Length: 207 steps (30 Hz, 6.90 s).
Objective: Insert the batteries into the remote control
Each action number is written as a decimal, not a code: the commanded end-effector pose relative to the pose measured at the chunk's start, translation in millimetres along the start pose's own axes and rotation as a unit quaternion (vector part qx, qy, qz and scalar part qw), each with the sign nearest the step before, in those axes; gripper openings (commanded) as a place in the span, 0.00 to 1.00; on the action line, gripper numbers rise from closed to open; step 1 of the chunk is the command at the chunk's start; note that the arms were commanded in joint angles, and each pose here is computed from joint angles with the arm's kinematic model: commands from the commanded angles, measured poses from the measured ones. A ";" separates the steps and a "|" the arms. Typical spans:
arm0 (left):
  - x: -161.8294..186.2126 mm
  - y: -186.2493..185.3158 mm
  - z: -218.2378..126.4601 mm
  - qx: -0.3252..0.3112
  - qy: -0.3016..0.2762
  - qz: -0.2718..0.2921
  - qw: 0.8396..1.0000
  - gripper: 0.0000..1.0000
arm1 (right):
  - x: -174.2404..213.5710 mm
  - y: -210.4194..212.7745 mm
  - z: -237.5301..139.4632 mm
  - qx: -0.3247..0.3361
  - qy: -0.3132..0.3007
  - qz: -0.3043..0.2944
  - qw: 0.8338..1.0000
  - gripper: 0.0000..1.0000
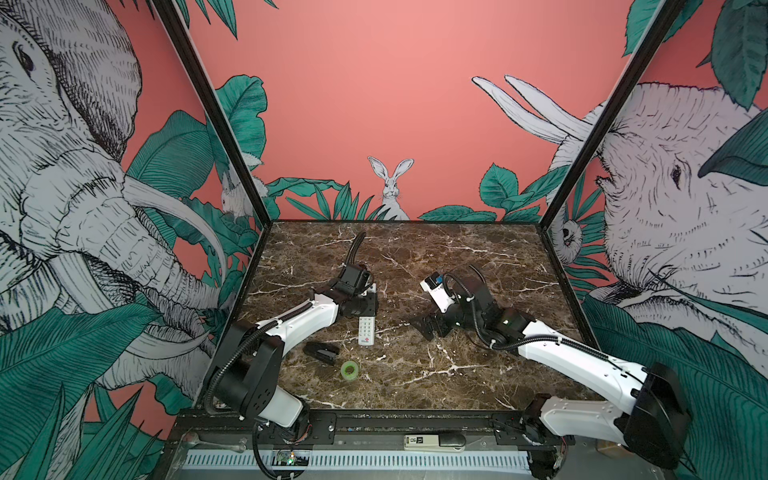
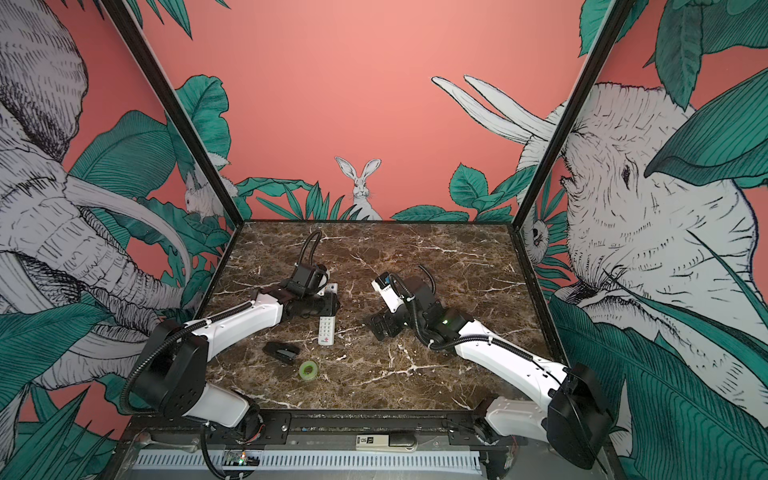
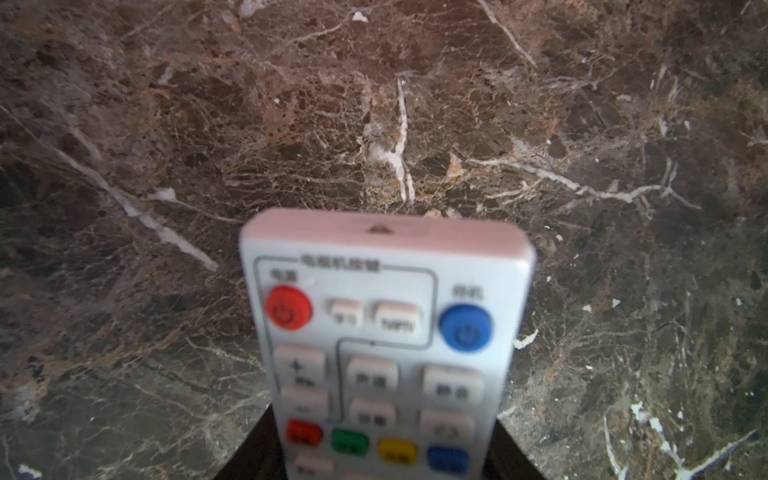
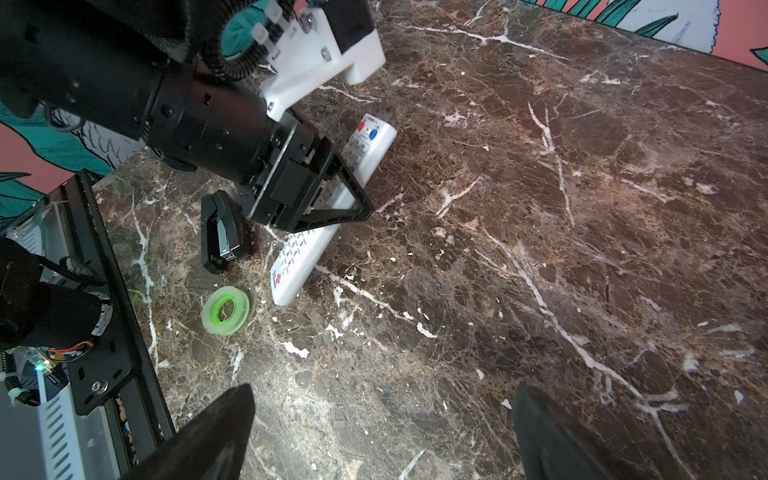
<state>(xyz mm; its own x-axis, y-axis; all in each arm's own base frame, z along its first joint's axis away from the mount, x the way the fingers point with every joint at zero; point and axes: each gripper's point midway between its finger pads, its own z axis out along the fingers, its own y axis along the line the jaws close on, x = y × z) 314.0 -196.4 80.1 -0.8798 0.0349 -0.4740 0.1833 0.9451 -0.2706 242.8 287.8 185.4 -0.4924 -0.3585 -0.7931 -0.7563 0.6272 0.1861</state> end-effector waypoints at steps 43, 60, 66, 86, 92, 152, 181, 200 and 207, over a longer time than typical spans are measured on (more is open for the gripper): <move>36.3 25.0 32.4 -0.056 0.026 -0.015 0.998 0.13 | -7.2 -2.6 -2.0 0.007 -0.015 -0.001 1.000 0.99; 44.9 30.8 43.8 -0.066 0.037 -0.016 0.997 0.15 | -8.7 -2.3 -4.4 0.007 -0.018 0.001 1.000 0.99; 49.1 33.4 48.0 -0.072 0.044 -0.016 0.996 0.15 | -7.3 -2.5 -3.4 0.007 -0.016 0.002 1.000 0.99; 54.6 35.7 49.8 -0.076 0.047 -0.022 0.996 0.25 | -11.0 -1.1 -1.8 0.003 -0.019 0.001 1.000 0.99; 52.7 34.3 46.6 -0.073 0.044 -0.022 0.996 0.32 | -11.5 -1.4 -4.3 0.005 -0.020 0.002 1.000 0.99; -33.4 133.3 -103.7 -0.233 -0.207 0.005 0.950 1.00 | 49.1 -214.4 -143.1 0.506 -0.165 0.062 0.845 0.99; -79.4 201.5 -70.5 -0.351 -0.340 0.072 0.869 1.00 | 94.6 -278.7 -104.4 0.591 -0.157 -0.012 0.791 0.99; -75.3 201.4 -43.8 -0.256 -0.345 0.085 0.899 1.00 | 109.6 -324.9 -107.9 0.556 -0.141 0.104 0.813 0.99; -75.1 201.5 -43.0 -0.254 -0.345 0.085 0.900 1.00 | 110.2 -324.8 -108.0 0.556 -0.140 0.105 0.813 0.99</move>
<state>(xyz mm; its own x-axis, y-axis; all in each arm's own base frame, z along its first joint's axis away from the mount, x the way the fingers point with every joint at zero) 398.4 6.8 90.3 -0.3688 0.1545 -0.9166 -0.0930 0.9750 0.2018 384.5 -30.4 91.6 -0.3594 -0.1075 -0.9270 0.2572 0.9435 -0.2091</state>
